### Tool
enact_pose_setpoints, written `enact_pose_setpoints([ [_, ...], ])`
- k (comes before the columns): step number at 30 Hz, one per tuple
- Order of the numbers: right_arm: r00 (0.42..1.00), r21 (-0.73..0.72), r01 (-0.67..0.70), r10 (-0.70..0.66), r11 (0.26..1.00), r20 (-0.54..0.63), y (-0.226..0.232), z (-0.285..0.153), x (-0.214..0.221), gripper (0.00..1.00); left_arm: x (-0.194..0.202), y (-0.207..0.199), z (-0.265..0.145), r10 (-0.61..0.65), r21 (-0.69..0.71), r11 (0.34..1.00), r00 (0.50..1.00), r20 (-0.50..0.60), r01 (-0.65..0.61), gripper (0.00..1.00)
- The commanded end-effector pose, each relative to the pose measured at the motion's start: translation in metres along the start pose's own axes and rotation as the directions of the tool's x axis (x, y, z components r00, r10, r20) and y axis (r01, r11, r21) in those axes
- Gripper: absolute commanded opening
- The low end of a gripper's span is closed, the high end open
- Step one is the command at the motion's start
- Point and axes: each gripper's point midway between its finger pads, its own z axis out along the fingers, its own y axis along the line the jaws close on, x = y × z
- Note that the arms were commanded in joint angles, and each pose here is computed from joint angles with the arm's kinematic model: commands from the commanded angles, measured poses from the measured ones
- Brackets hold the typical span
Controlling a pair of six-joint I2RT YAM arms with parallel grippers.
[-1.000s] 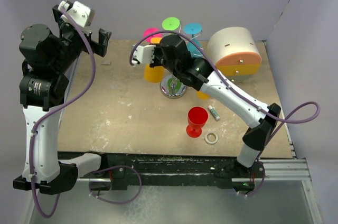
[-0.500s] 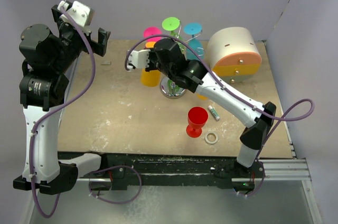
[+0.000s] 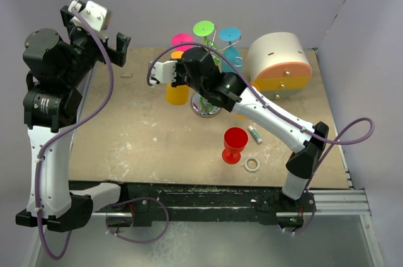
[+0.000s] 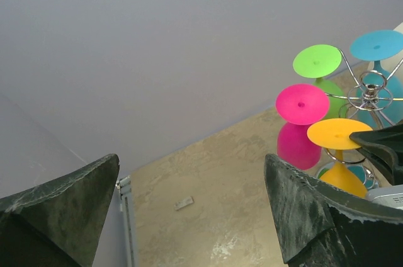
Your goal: Place the wine glass upside down on the wine glass rack
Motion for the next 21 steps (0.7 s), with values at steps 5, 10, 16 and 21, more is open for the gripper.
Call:
enact_pose_setpoints([
  [5,0.996,0.040,-0.050,0.047,0.998,0.074,-0.020,-0.012,-0.022,0.00,-0.016,0.011,-0.009,0.027,-0.049,0.998,0.998,0.053,-0.024,0.99],
  [10,0.996,0.029,-0.047,0.044,0.998,0.076,-0.018,-0.014,-0.023,0.00,-0.014,0.011,-0.009,0.030,-0.050,0.998,0.998,0.048,-0.028,0.99],
  [16,0.997,0.023,-0.039,0.037,0.999,0.075,-0.017,-0.017,-0.023,0.00,-0.014,0.011,-0.009,0.032,-0.050,0.998,0.998,0.050,-0.029,0.99],
  [21,0.997,0.013,-0.033,0.032,0.999,0.073,-0.014,-0.022,-0.022,0.00,-0.014,0.010,-0.008,0.032,-0.047,0.998,0.998,0.050,-0.029,0.99],
])
